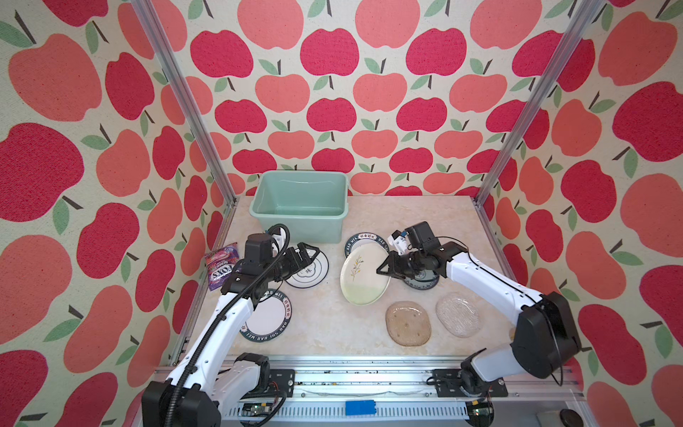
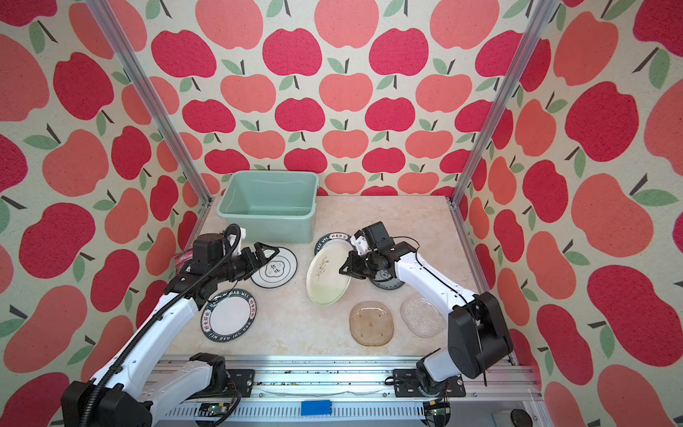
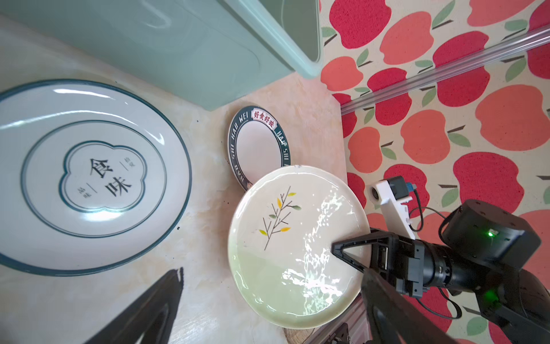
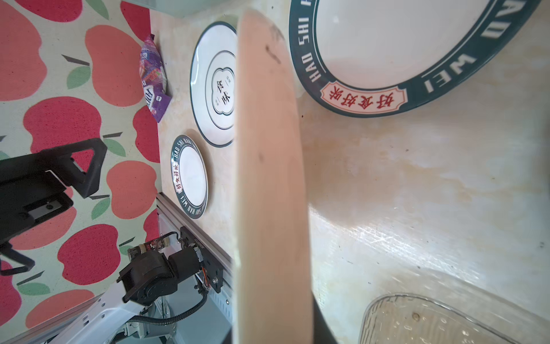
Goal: Place the plates into the plastic bin on the countertop
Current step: Pick up the plate from the center of the table, then pick up the plastic bin from the top-left of the table.
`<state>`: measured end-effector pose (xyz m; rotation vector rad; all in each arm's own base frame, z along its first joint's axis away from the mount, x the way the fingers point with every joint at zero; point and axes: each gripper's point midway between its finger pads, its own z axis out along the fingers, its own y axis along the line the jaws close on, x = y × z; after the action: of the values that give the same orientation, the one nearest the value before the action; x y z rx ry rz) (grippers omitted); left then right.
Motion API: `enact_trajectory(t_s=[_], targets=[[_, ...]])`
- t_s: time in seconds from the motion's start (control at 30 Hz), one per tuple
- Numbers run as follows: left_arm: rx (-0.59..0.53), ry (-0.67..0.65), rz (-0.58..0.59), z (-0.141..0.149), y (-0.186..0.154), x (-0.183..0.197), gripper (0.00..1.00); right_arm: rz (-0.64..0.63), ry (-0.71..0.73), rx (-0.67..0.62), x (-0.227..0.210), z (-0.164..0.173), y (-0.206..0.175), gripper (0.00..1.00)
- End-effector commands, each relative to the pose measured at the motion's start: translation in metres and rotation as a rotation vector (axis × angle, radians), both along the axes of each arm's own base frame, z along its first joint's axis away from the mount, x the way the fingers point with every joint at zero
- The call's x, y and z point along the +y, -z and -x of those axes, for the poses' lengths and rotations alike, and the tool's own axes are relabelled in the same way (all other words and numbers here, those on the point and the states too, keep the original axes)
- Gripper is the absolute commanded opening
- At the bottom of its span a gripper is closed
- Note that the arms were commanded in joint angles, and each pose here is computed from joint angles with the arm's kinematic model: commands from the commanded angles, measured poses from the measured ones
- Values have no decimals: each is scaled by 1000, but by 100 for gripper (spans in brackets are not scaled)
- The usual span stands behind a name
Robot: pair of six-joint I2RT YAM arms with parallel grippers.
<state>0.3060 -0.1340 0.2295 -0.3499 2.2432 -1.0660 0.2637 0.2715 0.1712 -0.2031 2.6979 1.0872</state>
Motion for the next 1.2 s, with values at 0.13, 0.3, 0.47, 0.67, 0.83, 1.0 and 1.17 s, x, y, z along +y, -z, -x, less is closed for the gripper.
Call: enact_trajectory(t_s=[0.13,0.3,0.47,0.67,0.83,1.0,1.17], targets=[[226,-275,152,-30,-10,32,90,-46,33,-231,-29,-10,-83,4],[362,-407,199,-53,-6,43,84,-16,53,-316,-45,-8,-102,5],[417,-515,192,-77,-6,57,84,-36,62,-326,-47,-4,-103,5],[483,-621,147,-104,15,74,77,-83,79,-331,-45,-2,-100,5],[510,-659,124,-132,31,81,70,-100,71,-326,-44,2,-96,5],[479,-644,135,-164,33,76,70,-108,61,-307,-43,5,-89,5],[465,-634,152,-183,33,68,70,-119,69,-299,-43,7,-85,5]])
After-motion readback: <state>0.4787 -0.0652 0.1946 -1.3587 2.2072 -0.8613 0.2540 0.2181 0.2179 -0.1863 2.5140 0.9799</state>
